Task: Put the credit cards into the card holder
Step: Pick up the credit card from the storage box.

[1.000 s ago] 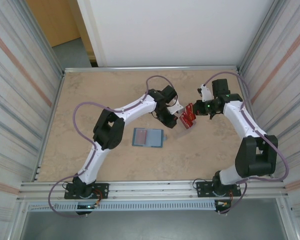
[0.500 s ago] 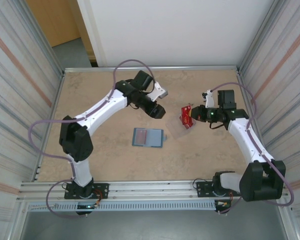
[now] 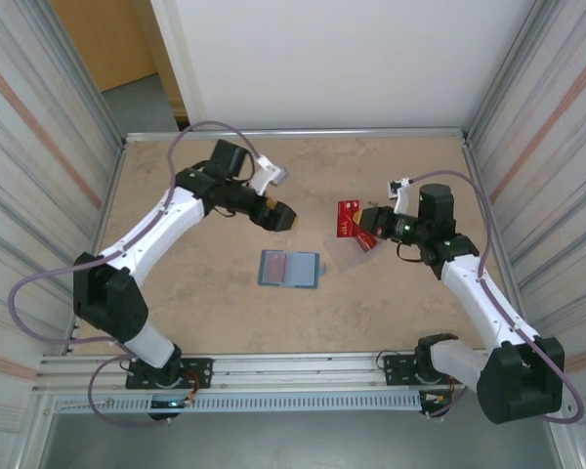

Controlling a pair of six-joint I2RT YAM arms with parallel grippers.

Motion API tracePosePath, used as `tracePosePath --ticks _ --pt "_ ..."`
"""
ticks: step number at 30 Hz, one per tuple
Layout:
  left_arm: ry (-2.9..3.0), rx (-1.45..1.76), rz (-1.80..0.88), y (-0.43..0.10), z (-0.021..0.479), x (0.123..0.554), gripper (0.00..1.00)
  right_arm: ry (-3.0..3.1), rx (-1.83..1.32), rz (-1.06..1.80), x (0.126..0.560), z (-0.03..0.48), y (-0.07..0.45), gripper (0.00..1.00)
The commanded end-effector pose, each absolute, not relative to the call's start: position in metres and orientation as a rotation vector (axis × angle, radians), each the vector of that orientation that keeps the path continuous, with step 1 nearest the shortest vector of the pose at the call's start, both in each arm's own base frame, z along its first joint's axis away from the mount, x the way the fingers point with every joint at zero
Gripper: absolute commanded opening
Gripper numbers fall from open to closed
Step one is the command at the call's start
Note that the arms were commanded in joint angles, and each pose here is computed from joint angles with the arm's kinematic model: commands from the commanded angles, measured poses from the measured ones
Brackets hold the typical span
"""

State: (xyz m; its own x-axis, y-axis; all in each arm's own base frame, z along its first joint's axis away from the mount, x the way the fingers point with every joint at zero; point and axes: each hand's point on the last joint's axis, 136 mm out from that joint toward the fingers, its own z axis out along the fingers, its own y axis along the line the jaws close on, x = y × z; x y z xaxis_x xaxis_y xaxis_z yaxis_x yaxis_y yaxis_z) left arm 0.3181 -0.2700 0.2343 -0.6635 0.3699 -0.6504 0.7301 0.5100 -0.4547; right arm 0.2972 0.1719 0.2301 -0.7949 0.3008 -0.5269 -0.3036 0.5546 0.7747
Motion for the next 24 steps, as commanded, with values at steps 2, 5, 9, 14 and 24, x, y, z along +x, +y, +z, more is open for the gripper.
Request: tracePosePath --ticks 2,5,9,14,24 --pt "2.182 0.689 -1.27 -0.25 0.26 0.333 0.96 2.015 -0.01 1.292 0.303 0.258 0.181 0.0" --pt "2.151 0.629 -1.34 -0.241 0.267 0.337 0.96 1.978 -0.011 1.335 0.305 0.266 0.189 0.0" --pt "2.081 0.643 -1.476 -0.245 0.277 0.33 0.94 1.917 -0.046 1.381 0.308 0.275 0.209 0.0" --pt "2.0 0.674 -1.66 -0.252 0.29 0.318 0.88 1.838 -0.107 1.43 0.306 0.286 0.237 0.0" --pt "1.951 0.799 -1.783 -0.273 0.293 0.299 0.7 1.806 -0.225 1.638 0.299 0.289 0.287 0.0"
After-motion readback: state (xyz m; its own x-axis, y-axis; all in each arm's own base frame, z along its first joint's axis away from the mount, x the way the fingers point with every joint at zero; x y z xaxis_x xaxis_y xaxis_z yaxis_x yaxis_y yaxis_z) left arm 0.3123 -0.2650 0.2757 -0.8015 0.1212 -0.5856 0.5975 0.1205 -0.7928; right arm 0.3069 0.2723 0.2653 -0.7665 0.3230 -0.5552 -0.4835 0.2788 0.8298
